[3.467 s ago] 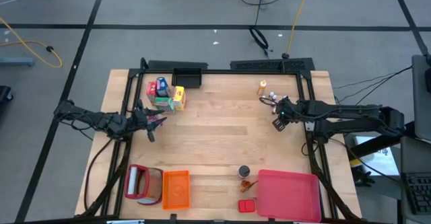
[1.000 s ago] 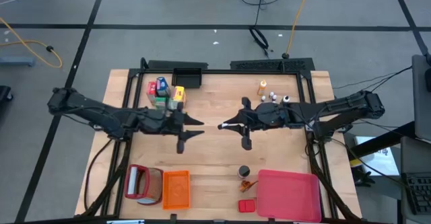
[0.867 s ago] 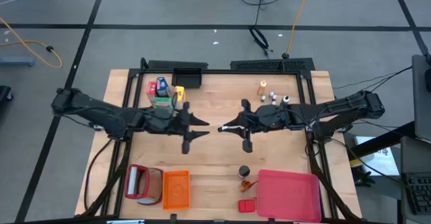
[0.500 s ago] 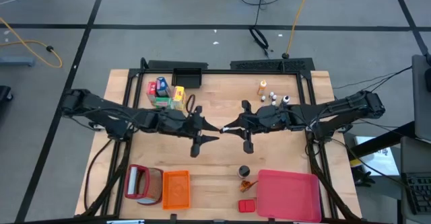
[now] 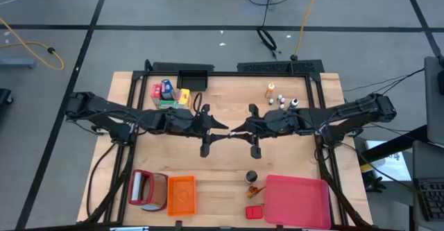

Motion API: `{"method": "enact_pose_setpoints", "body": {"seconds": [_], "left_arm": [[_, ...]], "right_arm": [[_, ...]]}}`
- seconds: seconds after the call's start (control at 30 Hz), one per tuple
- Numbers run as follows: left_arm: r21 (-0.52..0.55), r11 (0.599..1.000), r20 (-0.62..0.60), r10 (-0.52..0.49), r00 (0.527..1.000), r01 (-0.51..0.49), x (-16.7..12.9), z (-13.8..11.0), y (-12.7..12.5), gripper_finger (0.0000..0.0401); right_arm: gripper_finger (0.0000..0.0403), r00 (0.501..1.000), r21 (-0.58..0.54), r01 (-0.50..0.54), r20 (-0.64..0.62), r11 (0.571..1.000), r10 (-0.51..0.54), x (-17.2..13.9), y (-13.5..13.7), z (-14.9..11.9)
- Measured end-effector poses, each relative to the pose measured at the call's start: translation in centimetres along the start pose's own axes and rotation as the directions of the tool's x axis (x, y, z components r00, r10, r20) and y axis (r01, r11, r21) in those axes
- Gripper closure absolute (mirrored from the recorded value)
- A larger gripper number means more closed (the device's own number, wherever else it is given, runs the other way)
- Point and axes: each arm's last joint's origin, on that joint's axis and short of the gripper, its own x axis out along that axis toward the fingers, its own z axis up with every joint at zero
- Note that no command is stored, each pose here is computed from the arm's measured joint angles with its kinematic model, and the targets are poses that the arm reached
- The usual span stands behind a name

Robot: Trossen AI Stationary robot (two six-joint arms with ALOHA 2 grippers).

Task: Pick & Place Kitchen Items
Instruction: Put the small yellow coloring bottle into the orange bin

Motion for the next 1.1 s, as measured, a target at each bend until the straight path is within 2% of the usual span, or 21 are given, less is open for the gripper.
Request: {"method": "enact_pose_setpoints", "body": {"seconds": [0.4,0.6,0.93,1.03,1.1], "left_arm": [[-0.026,0.998,-0.006,-0.052,0.999,0.052,0.0,-0.1,-0.1,0.0256],[-0.043,0.996,0.009,-0.073,0.997,0.074,1.1,-0.6,-0.3,0.0256],[-0.038,0.997,0.018,-0.067,0.998,0.067,1.8,-0.9,0.0,0.0256],[-0.037,0.997,0.013,-0.067,0.998,0.067,1.8,-1.0,0.0,0.0267],[-0.037,0.997,0.014,-0.068,0.998,0.068,1.8,-1.0,0.0,0.0288]], "right_arm": [[0.0358,1.0,-0.021,0.004,0.015,1.0,-0.003,0.0,0.1,0.1],[0.0358,1.0,-0.026,0.006,0.018,1.0,-0.005,0.0,0.0,0.2],[0.0358,1.0,-0.03,0.004,0.003,1.0,-0.004,0.7,0.1,-0.2],[0.0358,1.0,-0.031,0.004,-0.002,1.0,-0.004,0.8,0.1,-0.2],[0.0358,1.0,-0.03,0.006,0.002,1.0,-0.006,0.7,0.1,-0.2]]}}
